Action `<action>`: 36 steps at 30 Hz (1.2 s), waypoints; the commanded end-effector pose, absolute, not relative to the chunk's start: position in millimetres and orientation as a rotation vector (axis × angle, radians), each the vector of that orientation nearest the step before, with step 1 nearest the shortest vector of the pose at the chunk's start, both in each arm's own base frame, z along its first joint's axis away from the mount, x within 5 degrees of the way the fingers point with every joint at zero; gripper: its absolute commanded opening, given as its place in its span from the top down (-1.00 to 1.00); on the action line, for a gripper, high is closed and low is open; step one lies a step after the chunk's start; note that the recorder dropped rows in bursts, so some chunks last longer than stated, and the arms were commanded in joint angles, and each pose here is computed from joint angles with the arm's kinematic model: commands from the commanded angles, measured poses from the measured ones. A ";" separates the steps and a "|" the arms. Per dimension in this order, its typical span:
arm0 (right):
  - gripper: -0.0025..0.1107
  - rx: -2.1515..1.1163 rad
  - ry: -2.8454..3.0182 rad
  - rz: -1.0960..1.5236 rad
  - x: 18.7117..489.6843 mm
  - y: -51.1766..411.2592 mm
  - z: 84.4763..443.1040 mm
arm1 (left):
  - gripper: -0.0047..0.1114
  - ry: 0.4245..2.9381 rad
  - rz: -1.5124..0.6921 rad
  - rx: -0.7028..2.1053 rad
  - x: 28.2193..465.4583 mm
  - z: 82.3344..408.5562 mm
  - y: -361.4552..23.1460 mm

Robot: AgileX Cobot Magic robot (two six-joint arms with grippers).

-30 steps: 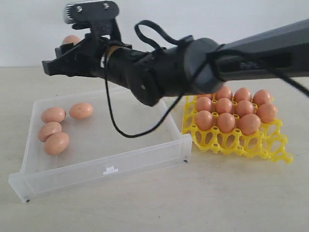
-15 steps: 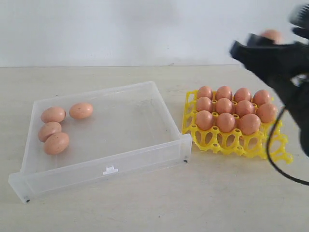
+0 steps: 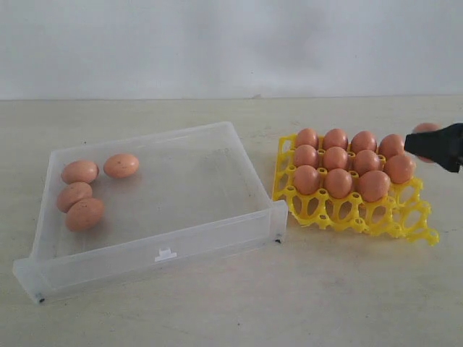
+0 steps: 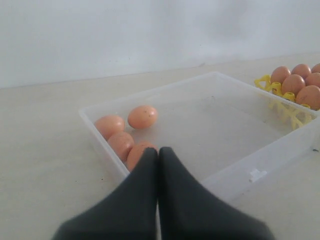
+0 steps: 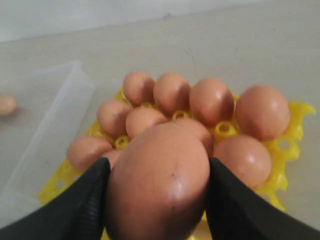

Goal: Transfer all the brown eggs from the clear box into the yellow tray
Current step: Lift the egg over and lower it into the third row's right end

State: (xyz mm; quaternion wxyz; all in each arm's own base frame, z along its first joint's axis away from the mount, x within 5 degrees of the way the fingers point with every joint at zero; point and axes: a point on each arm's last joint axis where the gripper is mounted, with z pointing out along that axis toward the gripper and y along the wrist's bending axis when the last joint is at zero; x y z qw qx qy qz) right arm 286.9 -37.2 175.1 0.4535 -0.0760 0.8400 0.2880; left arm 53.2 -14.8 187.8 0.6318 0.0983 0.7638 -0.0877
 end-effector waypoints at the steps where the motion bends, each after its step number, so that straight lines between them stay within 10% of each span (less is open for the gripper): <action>1: 0.96 -0.300 2.181 0.678 290.2 -33.0 149.2 | 0.99 1.732 -0.209 0.218 53.1 189.9 -14.9; 25: 0.94 -0.335 2.151 0.554 303.5 -33.5 120.2 | 0.99 1.732 -0.209 0.218 53.1 189.9 -14.9; 28: 0.76 -0.330 2.149 0.562 303.5 -33.2 120.6 | 0.99 1.732 -0.209 0.218 53.1 189.9 -14.9; 33: -0.14 -0.331 2.117 0.603 303.7 -30.6 123.5 | 0.99 1.732 -0.209 0.218 53.1 189.9 -14.9; 36: -0.16 -0.299 2.110 0.600 305.0 -31.6 124.3 | 0.99 1.732 -0.209 0.218 53.1 189.9 -14.9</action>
